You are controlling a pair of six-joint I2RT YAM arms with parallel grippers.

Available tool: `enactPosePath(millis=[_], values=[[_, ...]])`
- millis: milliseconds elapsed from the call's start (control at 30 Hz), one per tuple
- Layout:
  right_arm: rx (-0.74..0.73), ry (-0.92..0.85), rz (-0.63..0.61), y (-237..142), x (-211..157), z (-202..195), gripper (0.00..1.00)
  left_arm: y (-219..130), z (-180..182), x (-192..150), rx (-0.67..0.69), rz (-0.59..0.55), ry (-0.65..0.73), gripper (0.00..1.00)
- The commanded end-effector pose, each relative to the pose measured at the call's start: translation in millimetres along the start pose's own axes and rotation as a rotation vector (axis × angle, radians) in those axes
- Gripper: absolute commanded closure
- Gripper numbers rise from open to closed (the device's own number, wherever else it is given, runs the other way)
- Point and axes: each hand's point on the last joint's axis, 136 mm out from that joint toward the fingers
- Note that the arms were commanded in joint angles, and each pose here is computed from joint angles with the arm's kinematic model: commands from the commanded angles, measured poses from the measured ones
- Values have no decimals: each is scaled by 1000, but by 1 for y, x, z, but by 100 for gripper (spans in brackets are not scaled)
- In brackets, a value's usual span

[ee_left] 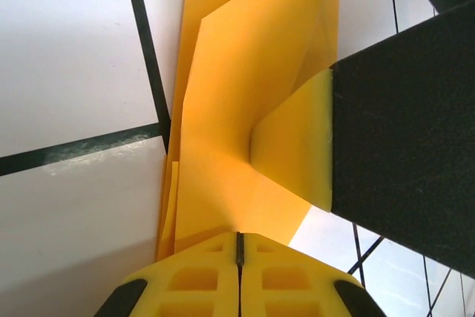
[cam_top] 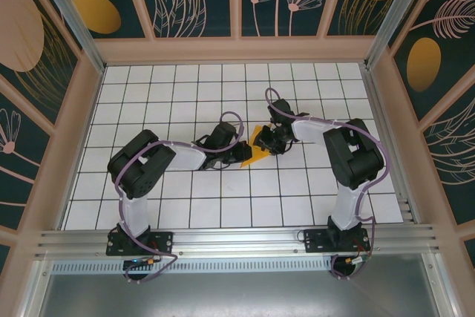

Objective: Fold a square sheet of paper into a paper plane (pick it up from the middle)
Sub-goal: Fourth fold the wing at the center of the table.

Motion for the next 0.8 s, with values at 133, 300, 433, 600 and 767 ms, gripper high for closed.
enactPosePath(millis=[133, 300, 433, 600, 767], values=[[-417, 137, 228, 45, -87, -126, 65, 2, 11, 6, 56, -20, -8, 95], [-410, 148, 225, 46, -87, -127, 68, 2, 13, 4, 63, -15, -12, 95], [-406, 155, 226, 45, -88, -128, 68, 2, 14, 3, 63, -11, -14, 96], [-400, 163, 223, 44, -89, -129, 70, 3, 14, 2, 62, -5, -17, 96], [-398, 164, 228, 45, -90, -130, 71, 4, 18, 0, 68, 5, -24, 96]])
Point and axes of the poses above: each hand's point on the last joint's axis, 136 mm out from that joint toward the fingers, its own y axis out along the fingers, its own z axis along the line the jaws close on, x = y × z, and after that the axes turned 15 degrees about -y, right-handed
